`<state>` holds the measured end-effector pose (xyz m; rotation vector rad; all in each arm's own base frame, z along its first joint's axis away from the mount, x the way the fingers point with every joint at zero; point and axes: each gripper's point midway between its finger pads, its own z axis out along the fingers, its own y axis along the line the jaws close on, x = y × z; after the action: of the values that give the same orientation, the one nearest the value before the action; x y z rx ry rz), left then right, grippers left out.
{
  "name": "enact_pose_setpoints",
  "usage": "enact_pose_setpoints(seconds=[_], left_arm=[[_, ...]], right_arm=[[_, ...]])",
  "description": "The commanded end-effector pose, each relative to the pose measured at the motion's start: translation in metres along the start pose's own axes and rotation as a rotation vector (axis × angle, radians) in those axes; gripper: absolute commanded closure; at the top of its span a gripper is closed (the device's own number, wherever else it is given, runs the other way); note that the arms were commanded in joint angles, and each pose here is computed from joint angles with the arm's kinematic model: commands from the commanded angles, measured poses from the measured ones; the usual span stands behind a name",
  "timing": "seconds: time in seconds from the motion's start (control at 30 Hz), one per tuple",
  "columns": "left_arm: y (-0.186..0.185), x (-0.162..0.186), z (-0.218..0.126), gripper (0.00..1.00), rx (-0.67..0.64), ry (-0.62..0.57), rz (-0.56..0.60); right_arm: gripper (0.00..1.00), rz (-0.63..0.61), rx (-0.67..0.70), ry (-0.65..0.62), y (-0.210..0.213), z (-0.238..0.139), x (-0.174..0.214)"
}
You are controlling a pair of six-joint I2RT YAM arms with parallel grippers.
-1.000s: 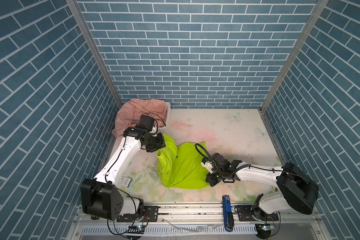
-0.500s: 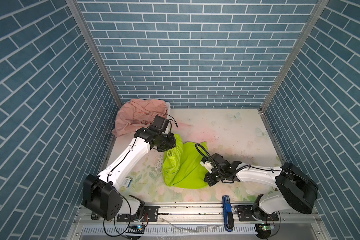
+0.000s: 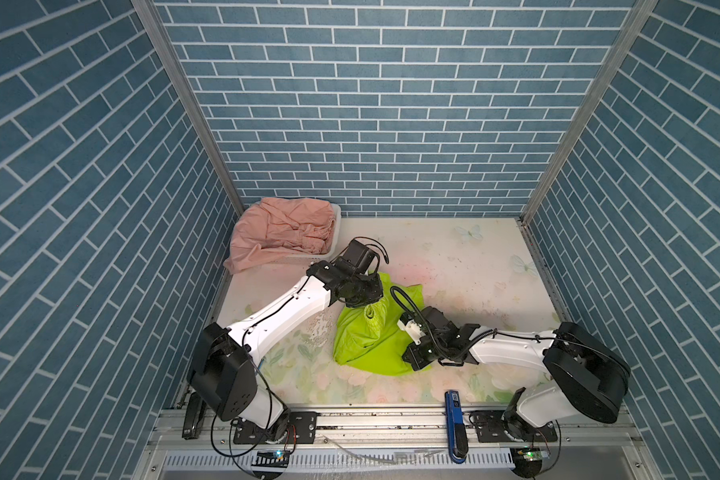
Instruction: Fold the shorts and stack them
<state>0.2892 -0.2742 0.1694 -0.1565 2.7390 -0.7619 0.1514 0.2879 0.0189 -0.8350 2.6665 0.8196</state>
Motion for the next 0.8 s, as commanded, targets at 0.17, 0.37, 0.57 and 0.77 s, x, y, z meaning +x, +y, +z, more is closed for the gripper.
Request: enact_pose_setpoints(seconds=[0.17, 0.37, 0.57, 0.77], left_arm=[[-0.02, 0.014, 0.027, 0.75, 0.027, 0.012, 0.046], [-0.034, 0.027, 0.04, 0.18, 0.013, 0.052, 0.148], [-0.061, 0.012, 0.011, 0.0, 0.053, -0.003, 0.257], [-0.035, -0.023, -0.051, 0.0, -0.032, -0.119, 0.325]], right_arm=[[0.85, 0.135, 0.188, 0.114, -0.034, -0.015, 0.038], [0.71, 0.269, 0.273, -0.032, -0.051, -0.067, 0.019], [0.66, 0.266, 0.302, -0.155, -0.053, -0.118, 0.008], [0.56, 0.065, 0.188, -0.186, -0.011, -0.133, -0.026]])
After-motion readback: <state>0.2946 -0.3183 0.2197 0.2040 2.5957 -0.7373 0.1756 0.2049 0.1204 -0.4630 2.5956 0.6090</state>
